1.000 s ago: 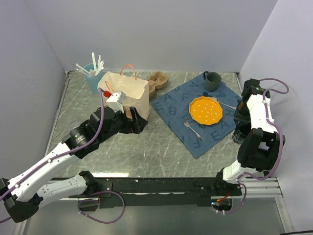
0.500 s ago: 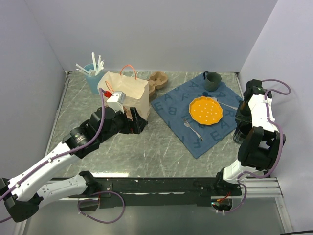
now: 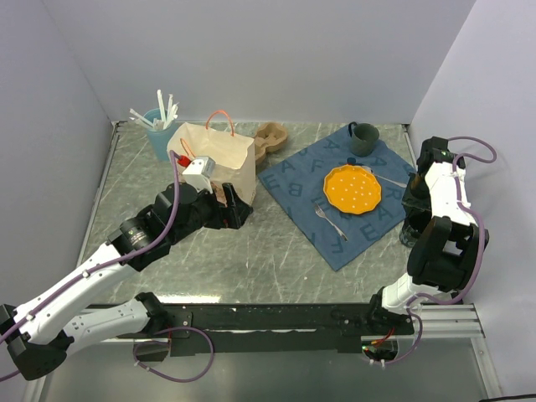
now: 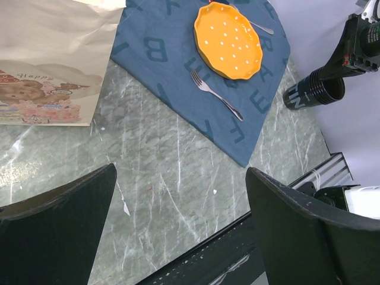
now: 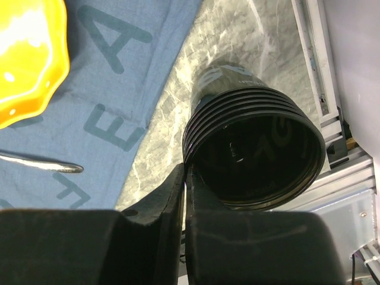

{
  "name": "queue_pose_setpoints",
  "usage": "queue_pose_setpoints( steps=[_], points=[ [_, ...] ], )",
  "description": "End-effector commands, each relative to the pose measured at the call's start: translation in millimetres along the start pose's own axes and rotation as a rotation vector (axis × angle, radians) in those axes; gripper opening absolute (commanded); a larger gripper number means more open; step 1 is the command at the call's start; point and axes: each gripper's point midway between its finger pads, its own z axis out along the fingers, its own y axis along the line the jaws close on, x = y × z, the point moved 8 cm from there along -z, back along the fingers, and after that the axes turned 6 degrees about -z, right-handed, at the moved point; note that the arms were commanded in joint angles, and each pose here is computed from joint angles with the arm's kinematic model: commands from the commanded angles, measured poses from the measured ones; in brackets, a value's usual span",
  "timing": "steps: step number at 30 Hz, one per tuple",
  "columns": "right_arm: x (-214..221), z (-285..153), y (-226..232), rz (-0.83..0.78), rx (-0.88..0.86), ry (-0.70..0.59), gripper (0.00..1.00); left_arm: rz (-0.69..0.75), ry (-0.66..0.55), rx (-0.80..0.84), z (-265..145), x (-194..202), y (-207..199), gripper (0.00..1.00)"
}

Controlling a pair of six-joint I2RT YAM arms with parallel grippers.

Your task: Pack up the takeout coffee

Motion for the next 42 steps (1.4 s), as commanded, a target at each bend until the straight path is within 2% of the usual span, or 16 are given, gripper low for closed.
queue_pose_setpoints(
  steps=[1, 13, 23, 32, 42],
  points=[
    [-6.6, -11.6, -4.1, 0.009, -0.003, -0.042, 0.05, 0.008, -0.051, 0.017, -3.9, -12.0, -6.7, 0.97],
    [-6.8, -19.9, -5.5, 0.033, 0.009, -0.049, 0.07, 0.000, -0.044, 0.029, -2.2, -11.0, -8.3, 0.97],
    [-6.1, -30.3, -12.1, 0.057, 0.080, -0.018, 0.00, -0.002, -0.048, 0.037, -3.7, -12.0, -9.4, 0.97],
    [-5.5, -45.4, -14.5, 0.068, 0.087, -0.038, 0.00, -0.002, -0.050, 0.046, -3.6, -12.1, -10.2, 0.97],
    [-10.5, -92.3, -18.9, 0.090, 0.157, -0.107, 0.00, -0.008, -0.058, 0.048, -6.5, -12.4, -9.5, 0.97]
  ],
)
